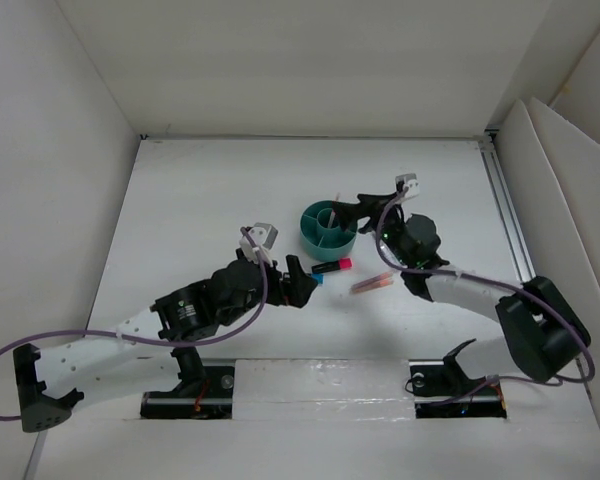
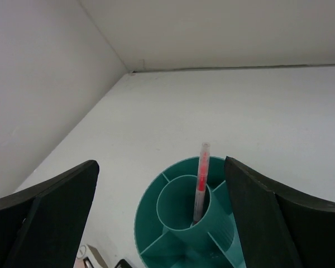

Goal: Sort the stationery into containers
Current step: Place the pen in the storage box, then pick up the pen from the center of the board.

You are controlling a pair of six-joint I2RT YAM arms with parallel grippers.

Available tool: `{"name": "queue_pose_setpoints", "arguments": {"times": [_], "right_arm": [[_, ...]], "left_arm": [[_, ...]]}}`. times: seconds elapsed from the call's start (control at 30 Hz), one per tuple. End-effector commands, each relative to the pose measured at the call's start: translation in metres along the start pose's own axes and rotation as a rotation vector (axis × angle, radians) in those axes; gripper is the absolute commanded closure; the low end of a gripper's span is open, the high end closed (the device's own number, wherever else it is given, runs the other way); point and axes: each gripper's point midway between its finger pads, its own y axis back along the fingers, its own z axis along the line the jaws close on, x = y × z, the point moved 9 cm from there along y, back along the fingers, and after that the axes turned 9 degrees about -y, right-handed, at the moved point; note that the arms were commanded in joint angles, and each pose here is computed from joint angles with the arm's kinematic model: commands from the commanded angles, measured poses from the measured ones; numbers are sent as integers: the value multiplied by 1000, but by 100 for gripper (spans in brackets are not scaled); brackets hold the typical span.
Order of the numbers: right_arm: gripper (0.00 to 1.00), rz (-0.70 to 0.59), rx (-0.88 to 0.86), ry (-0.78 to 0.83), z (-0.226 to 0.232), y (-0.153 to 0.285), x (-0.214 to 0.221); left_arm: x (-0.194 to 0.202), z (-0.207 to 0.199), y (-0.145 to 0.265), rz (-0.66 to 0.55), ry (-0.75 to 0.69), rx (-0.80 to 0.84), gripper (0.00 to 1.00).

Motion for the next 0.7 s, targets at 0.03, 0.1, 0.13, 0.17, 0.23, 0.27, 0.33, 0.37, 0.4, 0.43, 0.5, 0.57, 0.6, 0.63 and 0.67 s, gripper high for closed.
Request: {"name": "queue_pose_setpoints", "arguments": {"times": [0.03,0.1,0.13,0.17,0.23,0.27,0.33,0.37,0.4,0.43,0.5,0.57,0.6,0.63,0.67], "right_arm": [[0,-70,258,-83,6,16,-12],[0,-150,461,-131,14,22,-22],[0,-178,533,-213,20,27,-28],[0,-80,697,-196,10,41,-10],[0,-115,846,-229,17,51,-18],[0,-36,955,-216,9,68,-8],[0,-11,1020,-251,12,78,0],[1,-10,1056,-306,10,81,6],[1,13,1086,-299,10,88,10],[3,26,1086,-322,10,90,16],[4,32,1082,-371,9,95,23],[7,37,1076,-414,9,94,27],[8,33,1071,-418,8,94,29],[8,38,1072,-440,8,91,33],[9,45,1080,-450,7,90,36]], "left_arm": [[-24,1,14,-67,32,-78,0],[-36,3,19,-93,50,-147,0],[-35,8,23,-75,39,-191,0],[-39,13,26,-94,32,-243,0],[-45,18,33,-89,11,-301,0],[-46,19,34,-83,-1,-326,0],[-52,22,39,-90,-25,-373,0],[-47,27,39,-62,-51,-407,0],[-47,30,40,-65,-60,-433,0],[-47,30,40,-65,-61,-433,0],[-39,34,39,-62,-63,-435,0],[-40,30,42,-68,-37,-379,0],[-42,30,44,-84,-25,-368,0],[-43,30,46,-91,-21,-364,0],[-45,31,50,-107,-10,-354,0]]}}
